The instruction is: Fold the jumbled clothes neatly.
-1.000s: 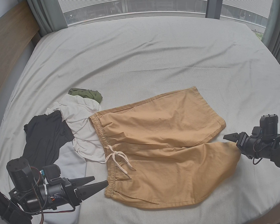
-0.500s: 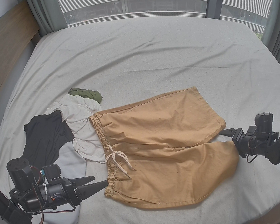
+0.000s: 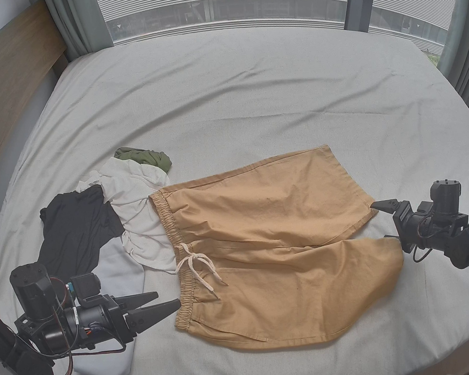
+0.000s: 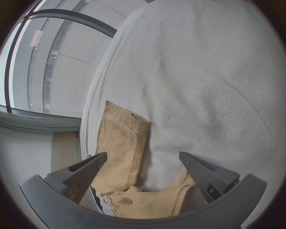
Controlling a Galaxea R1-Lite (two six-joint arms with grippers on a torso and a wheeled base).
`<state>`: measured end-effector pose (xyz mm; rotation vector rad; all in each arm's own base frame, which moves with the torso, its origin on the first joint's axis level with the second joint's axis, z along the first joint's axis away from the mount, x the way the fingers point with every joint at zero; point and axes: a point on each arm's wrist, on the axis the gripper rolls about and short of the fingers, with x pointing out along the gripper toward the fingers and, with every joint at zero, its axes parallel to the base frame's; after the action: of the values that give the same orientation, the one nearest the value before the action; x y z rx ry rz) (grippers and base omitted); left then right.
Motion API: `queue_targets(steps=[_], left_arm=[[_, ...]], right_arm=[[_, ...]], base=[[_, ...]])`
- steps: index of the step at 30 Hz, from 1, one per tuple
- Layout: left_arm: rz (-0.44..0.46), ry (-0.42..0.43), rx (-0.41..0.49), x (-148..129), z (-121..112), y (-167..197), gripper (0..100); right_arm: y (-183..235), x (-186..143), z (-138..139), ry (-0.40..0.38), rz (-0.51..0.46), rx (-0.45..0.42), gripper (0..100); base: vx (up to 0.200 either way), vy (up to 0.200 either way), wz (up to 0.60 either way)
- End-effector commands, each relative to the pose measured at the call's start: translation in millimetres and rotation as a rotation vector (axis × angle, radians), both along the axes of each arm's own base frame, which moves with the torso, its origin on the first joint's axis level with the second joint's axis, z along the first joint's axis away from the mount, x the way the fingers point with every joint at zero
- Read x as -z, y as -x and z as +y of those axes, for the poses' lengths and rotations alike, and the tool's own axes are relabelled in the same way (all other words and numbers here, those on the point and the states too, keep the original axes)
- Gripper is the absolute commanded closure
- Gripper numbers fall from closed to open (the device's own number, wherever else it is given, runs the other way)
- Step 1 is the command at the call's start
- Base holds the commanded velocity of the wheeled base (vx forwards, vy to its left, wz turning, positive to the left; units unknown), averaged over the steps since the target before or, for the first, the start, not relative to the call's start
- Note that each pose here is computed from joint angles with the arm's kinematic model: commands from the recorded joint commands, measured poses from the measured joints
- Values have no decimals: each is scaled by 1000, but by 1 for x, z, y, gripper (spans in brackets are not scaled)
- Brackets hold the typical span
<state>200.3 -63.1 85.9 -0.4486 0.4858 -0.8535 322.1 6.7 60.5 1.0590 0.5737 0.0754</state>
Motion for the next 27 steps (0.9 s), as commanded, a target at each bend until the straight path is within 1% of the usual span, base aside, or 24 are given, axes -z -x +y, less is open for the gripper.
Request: queue_targets(steps=[1, 2, 3, 4, 8, 9, 12, 15, 16, 17, 18, 22, 27], left_arm=[[6, -1, -1, 2, 0, -1, 0], [6, -1, 1, 3, -1, -1, 0], [7, -1, -1, 4, 0, -2, 0], [3, 0, -1, 3, 0, -2, 0], [-2, 1, -1, 3, 0, -1, 0], [-6, 2, -1, 3, 0, -1, 0], [-8, 2, -1, 3, 0, -1, 0], [-8, 2, -1, 3, 0, -1, 0], [-8, 2, -1, 3, 0, -1, 0], [-6, 2, -1, 3, 0, -1, 0], [-6, 2, -1, 3, 0, -1, 0], [-8, 2, 1, 3, -1, -1, 0], [-5, 1, 1, 3, 0, -1, 0]], right_arm=[[2, 4, -5, 7, 36, 12, 0], [3, 7, -4, 17, 65, 3, 0], [3, 7, -4, 17, 65, 3, 0], [6, 12, -2, 34, 104, -13, 0], [8, 14, 1, 35, 122, -28, 0], [9, 14, 6, 31, 121, -45, 0], [7, 12, 10, 22, 105, -60, 0], [6, 7, 11, -15, 86, -60, 0], [6, 7, 11, -15, 86, -60, 0], [5, 4, 11, -59, 74, -62, 0], [4, 3, 11, -67, 66, -60, 0], [2, 0, 8, -67, 39, -51, 0], [-1, -7, 5, -80, -28, -38, 0]], base=[[0, 0, 0], [0, 0, 0], [0, 0, 0], [0, 0, 0], [0, 0, 0], [0, 0, 0], [0, 0, 0], [0, 0, 0], [0, 0, 0], [0, 0, 0], [0, 0, 0], [0, 0, 0], [0, 0, 0]])
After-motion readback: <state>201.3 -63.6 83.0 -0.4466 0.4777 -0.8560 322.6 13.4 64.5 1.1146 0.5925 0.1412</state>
